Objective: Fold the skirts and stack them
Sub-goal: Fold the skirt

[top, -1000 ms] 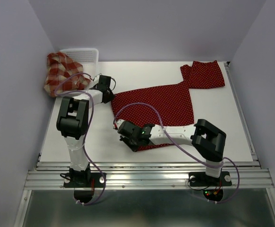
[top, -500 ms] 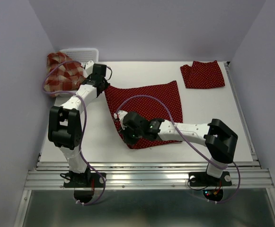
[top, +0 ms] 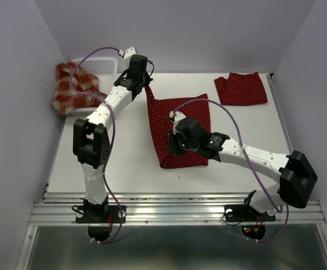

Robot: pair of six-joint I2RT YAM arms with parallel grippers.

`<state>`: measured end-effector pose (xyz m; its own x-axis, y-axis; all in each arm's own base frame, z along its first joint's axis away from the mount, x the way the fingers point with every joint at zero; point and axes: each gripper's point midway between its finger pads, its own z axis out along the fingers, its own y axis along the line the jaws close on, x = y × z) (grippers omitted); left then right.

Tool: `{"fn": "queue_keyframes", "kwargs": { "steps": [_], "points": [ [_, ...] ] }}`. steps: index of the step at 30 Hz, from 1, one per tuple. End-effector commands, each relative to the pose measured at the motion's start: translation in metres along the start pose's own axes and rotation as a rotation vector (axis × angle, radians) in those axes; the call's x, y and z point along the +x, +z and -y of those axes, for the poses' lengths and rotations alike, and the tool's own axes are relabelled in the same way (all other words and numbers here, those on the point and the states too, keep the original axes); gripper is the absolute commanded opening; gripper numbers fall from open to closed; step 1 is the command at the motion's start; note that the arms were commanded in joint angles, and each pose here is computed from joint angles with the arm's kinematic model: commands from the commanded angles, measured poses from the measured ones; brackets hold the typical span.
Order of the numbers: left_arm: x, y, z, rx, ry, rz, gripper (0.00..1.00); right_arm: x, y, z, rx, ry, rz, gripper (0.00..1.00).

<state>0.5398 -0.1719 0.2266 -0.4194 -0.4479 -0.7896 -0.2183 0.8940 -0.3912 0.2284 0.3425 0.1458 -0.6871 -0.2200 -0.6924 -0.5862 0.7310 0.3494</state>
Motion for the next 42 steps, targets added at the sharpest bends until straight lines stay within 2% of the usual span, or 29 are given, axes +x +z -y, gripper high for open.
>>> {"fn": "queue_keyframes", "kwargs": {
  "steps": [1, 7, 12, 18, 29, 42],
  "points": [
    [-0.019, 0.002, 0.049, 0.109, 0.011, 0.056, 0.0, -0.008, -0.022, 0.01, 0.047, 0.074, 0.065, 0.01],
    [-0.005, 0.008, 0.118, 0.253, 0.018, 0.044, 0.0, 0.001, -0.043, 0.041, 0.164, 0.162, 0.095, 0.01],
    [0.019, 0.007, 0.162, 0.362, 0.013, 0.021, 0.0, 0.012, -0.06, 0.068, 0.266, 0.238, 0.099, 0.01],
    [0.031, -0.002, 0.201, 0.467, -0.007, 0.035, 0.0, 0.027, -0.073, 0.091, 0.333, 0.307, 0.083, 0.01],
    [0.076, 0.009, 0.24, 0.593, -0.035, -0.02, 0.0, 0.05, -0.084, 0.121, 0.399, 0.387, 0.051, 0.01],
    [0.138, 0.042, 0.233, 0.57, -0.008, -0.091, 0.0, 0.078, -0.069, 0.151, 0.437, 0.433, -0.035, 0.0]
  ]
}}
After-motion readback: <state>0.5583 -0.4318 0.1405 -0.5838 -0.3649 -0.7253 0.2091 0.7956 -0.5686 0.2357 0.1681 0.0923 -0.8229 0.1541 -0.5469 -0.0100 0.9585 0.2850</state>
